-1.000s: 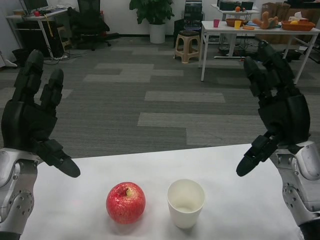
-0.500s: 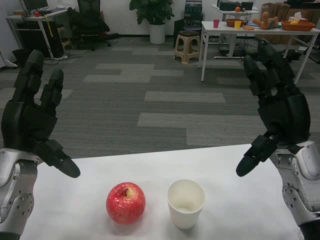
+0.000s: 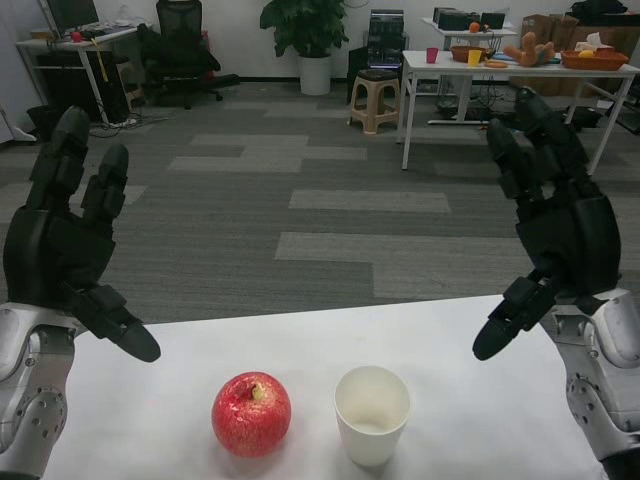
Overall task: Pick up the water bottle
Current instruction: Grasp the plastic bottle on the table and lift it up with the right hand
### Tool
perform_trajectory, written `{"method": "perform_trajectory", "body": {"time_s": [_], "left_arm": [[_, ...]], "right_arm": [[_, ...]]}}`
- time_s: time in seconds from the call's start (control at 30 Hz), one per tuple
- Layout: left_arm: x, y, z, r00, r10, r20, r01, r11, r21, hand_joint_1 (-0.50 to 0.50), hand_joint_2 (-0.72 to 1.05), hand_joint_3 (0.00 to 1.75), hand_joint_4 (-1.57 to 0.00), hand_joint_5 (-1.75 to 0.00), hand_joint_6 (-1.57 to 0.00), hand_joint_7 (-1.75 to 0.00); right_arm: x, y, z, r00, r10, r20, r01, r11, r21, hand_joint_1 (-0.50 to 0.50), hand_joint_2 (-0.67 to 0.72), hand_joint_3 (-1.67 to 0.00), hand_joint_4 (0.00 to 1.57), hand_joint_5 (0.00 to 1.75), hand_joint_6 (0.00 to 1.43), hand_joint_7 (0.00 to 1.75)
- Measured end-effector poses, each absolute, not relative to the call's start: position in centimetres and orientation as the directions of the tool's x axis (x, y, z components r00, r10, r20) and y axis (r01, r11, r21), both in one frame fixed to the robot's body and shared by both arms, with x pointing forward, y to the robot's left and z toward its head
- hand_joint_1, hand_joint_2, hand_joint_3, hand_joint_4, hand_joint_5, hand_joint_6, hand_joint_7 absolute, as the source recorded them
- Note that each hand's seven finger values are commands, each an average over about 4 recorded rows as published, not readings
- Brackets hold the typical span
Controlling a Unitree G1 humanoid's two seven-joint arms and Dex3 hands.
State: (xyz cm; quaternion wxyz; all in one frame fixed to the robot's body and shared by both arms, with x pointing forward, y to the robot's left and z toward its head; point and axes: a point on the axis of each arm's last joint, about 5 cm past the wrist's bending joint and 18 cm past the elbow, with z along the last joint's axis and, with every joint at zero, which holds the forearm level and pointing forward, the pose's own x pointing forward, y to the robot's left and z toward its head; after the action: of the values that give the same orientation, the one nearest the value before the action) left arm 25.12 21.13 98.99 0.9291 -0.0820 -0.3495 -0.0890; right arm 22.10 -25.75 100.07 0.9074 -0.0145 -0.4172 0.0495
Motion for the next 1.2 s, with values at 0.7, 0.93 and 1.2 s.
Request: {"method": "perform_trajectory", "body": {"time_s": [0.7,0.93,1.2], "left_arm": [[25.28,21.05,99.20,0.735,-0.110,0.669,0.226,0.970,-0.089,-0.50,-0.72,0.09,0.00,0.00,0.00,-0.03],[25.42,21.12,98.89,0.747,-0.106,0.656,0.221,0.971,-0.095,-0.50,-0.72,0.09,0.00,0.00,0.00,-0.03],[25.70,21.05,98.51,0.762,-0.104,0.639,0.223,0.969,-0.108,-0.50,-0.72,0.09,0.00,0.00,0.00,-0.02]], "right_arm": [[22.16,-25.83,99.97,0.650,0.091,0.755,-0.069,0.996,-0.060,-0.46,0.60,0.00,0.00,0.00,0.00,0.14],[22.03,-25.38,100.11,0.631,0.090,0.770,-0.082,0.995,-0.049,-0.46,0.60,0.00,0.00,0.00,0.00,0.14],[21.73,-25.00,99.46,0.638,0.066,0.767,-0.085,0.996,-0.015,-0.46,0.53,0.00,0.00,0.00,0.00,0.14]]}}
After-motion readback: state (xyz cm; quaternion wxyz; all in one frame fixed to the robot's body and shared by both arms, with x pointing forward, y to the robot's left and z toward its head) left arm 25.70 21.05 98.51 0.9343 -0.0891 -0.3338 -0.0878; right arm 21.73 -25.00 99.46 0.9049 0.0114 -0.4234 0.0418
